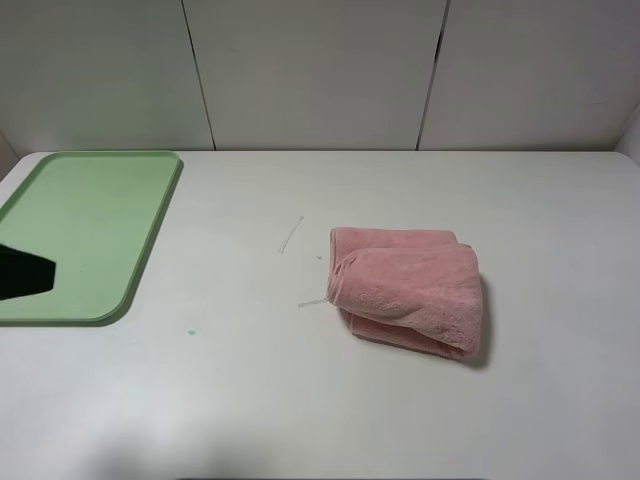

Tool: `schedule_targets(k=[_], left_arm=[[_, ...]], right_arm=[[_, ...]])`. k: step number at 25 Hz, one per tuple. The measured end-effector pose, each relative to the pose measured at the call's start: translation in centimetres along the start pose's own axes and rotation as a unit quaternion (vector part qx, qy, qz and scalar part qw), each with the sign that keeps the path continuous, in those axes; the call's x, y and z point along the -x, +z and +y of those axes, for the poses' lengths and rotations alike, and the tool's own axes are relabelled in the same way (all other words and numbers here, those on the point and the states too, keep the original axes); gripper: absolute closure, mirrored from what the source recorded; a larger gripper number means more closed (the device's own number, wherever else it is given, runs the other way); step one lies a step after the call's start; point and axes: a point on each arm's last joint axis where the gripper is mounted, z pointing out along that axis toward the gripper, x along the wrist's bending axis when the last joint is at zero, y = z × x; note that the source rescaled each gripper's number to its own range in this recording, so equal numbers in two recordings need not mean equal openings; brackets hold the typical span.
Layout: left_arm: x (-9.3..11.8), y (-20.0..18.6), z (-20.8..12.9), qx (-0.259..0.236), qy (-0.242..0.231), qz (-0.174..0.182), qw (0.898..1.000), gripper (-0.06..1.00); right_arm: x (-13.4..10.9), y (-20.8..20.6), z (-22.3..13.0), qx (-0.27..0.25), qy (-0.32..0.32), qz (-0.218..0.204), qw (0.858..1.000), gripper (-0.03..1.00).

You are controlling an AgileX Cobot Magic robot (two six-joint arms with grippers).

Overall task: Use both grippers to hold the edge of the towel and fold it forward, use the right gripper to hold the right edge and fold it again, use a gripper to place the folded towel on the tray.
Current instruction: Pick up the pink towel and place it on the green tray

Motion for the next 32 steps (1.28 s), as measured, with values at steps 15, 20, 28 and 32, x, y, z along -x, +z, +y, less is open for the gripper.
schedule_targets(k=[15, 20, 28, 32], left_arm=[[4.7, 10.9, 5.2, -0.07, 0.077, -0.097, 0.99, -0.03], [7.9, 14.3, 7.6, -0.088, 0.112, -0.116, 0.983, -0.03], [12.9, 19.7, 9.4, -0.116, 0.156, -0.143, 0.97, -0.02], [14.7, 22.0, 9.5, -0.129, 0.171, -0.15, 0.965, -0.02]], right_arm=[[0.0, 0.0, 0.0, -0.001, 0.0, 0.0, 1.0, -0.03], [0.0, 0.0, 0.0, -0.001, 0.0, 0.0, 1.0, -0.03], [0.0, 0.0, 0.0, -0.001, 0.0, 0.0, 1.0, -0.03], [0.0, 0.0, 0.0, 0.0, 0.0, 0.0, 1.0, -0.03]])
